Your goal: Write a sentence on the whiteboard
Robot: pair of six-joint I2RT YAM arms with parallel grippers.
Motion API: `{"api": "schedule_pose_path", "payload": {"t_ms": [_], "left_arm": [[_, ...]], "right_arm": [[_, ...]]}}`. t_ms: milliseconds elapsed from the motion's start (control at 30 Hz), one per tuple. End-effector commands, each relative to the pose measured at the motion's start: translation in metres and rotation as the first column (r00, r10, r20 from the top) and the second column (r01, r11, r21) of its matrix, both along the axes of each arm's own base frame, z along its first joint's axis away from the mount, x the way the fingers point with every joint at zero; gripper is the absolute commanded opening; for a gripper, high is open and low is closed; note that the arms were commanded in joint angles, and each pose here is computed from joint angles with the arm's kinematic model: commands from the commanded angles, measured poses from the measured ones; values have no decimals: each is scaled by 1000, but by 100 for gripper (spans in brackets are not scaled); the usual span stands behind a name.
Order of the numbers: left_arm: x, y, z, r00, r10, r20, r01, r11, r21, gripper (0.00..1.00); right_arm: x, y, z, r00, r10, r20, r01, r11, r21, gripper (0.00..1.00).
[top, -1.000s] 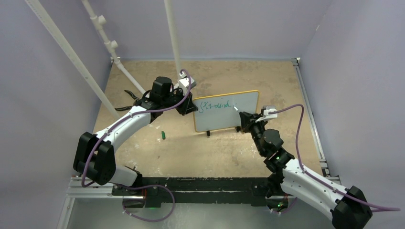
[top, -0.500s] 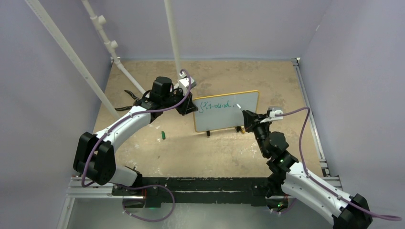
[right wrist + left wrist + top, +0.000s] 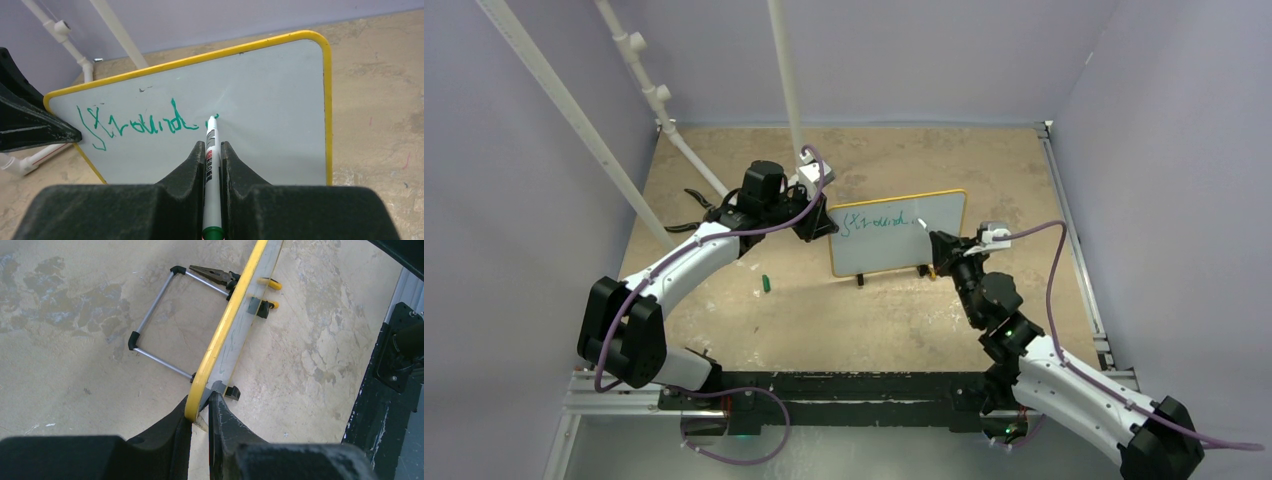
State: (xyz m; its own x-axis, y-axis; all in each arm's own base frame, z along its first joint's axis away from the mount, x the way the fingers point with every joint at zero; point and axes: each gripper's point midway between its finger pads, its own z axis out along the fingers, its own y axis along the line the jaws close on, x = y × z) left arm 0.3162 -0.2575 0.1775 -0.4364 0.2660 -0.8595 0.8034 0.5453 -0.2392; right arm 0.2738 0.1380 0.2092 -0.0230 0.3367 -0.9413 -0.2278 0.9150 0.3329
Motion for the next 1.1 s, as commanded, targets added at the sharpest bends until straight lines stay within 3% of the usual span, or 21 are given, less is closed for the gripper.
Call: {"api": "schedule_pose_path", "payload": {"t_ms": [0, 700, 1067], "left_arm": [[20, 15, 4, 996, 74, 59, -77, 996, 51, 0], [20, 14, 4, 996, 71, 58, -74, 996, 51, 0], [20, 14, 4, 996, 72, 58, -75, 996, 51, 0]], "right_arm": [[7, -7, 35, 996, -55, 77, 51, 997, 49, 0], [9, -6, -4, 997, -71, -40, 71, 997, 17, 0], [11, -4, 10, 998, -65, -8, 66, 997, 30, 0]]}}
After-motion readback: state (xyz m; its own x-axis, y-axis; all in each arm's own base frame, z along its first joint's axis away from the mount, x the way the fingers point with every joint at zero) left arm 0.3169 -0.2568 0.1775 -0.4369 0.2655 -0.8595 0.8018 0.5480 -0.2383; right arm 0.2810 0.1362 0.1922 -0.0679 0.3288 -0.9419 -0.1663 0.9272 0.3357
